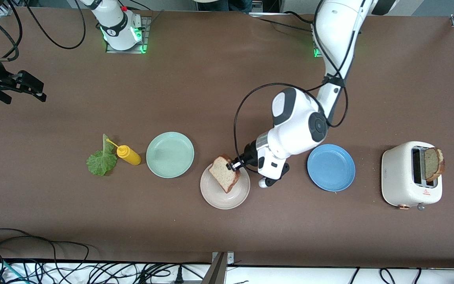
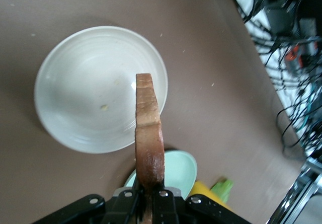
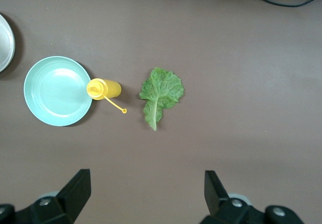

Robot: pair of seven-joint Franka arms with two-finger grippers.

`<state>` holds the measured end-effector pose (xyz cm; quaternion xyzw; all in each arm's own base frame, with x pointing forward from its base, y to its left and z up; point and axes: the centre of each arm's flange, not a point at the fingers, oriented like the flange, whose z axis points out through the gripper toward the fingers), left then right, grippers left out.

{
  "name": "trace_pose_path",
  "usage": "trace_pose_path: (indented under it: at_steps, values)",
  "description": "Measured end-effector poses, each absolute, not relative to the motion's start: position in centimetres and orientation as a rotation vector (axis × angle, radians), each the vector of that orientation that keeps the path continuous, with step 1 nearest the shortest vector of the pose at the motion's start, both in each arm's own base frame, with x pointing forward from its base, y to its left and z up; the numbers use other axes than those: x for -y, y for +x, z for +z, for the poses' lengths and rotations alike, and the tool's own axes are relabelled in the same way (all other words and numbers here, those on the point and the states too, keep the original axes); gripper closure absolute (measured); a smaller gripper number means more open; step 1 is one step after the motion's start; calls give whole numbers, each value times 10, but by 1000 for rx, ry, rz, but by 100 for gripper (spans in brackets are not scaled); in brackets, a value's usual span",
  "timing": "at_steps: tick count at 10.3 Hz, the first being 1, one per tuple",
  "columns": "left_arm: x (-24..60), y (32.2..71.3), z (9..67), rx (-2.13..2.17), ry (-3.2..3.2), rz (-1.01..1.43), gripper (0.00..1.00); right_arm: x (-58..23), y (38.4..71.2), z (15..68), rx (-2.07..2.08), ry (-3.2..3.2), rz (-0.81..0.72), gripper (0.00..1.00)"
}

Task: Make sandwich on beige plate with both arms
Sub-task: 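Lift the bread slice and carry it to the beige plate, then lower the bread onto the beige plate and open the left gripper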

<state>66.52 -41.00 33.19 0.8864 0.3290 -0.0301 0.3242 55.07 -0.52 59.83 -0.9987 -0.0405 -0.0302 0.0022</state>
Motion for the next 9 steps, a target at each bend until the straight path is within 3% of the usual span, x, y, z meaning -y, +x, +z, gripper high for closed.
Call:
trace_pose_path:
  at_steps: [5,9]
  values:
    - [409,669,282,-959,2305,-7,92,5,551,598,127,-3133,-95,0]
    - [412,668,281,-961,2297,-13,92,5,551,598,127,-3133,-95,0]
